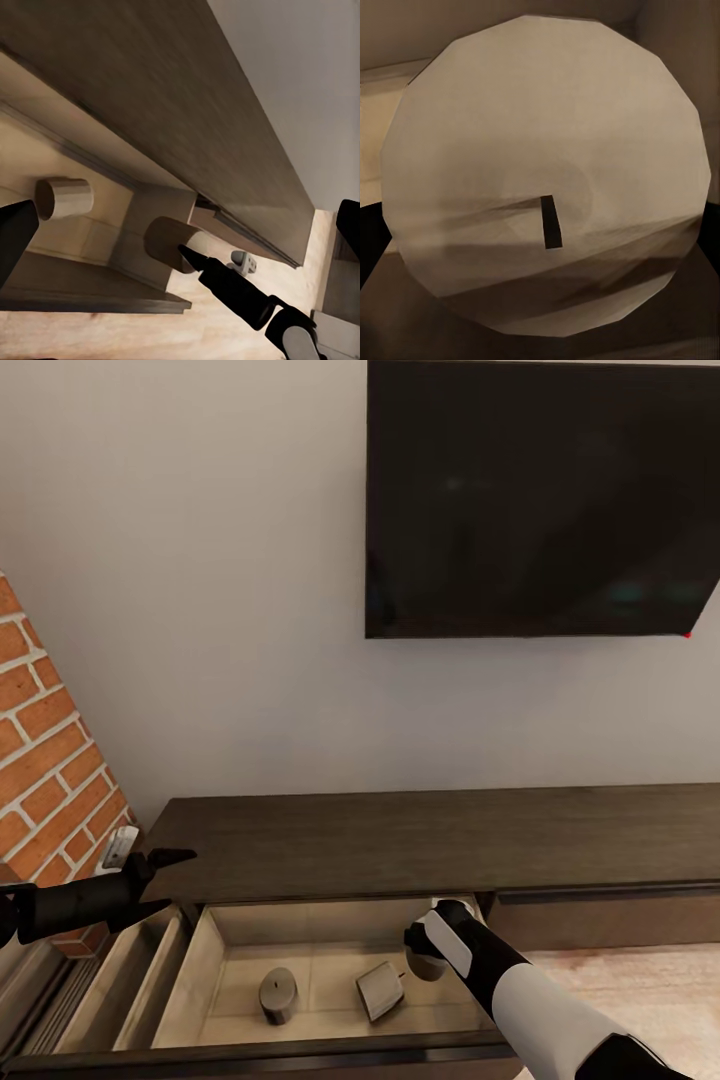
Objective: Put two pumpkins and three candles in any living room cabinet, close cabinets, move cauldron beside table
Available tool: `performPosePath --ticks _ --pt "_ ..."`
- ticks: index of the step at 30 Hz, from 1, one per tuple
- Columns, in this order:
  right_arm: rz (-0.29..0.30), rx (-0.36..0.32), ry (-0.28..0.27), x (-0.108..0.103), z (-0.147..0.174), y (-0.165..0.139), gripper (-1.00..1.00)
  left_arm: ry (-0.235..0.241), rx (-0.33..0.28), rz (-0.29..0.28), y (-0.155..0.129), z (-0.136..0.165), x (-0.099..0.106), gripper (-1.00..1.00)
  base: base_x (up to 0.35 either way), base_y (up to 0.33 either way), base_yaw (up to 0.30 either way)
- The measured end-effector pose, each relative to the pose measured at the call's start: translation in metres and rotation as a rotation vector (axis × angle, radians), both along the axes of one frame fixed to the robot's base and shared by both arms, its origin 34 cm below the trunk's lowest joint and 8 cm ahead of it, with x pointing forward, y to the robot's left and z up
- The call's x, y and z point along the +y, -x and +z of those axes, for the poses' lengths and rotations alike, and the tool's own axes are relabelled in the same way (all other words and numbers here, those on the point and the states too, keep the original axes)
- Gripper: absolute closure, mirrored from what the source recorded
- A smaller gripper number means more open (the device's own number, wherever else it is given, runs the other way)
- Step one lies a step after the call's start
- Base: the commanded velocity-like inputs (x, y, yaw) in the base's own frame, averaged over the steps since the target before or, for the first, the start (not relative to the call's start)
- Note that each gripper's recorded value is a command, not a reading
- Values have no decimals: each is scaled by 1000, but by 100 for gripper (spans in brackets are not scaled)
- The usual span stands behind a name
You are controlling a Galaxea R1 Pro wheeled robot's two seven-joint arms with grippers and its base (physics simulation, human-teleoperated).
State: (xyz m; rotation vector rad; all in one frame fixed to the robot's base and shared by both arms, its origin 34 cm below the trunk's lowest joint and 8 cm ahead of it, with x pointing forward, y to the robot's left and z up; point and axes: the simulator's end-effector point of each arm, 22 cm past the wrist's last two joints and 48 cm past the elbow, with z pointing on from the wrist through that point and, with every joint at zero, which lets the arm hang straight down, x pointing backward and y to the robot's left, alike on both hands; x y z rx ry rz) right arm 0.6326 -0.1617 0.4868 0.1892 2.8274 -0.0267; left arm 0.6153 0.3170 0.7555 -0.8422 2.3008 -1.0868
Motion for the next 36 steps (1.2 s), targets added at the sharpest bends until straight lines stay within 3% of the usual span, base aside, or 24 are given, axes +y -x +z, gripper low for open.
performPosePath --ticks 36 --pt "1 -1 -1 3 1 0 100 2 1 -1 0 0 -1 -100 22 -19 0"
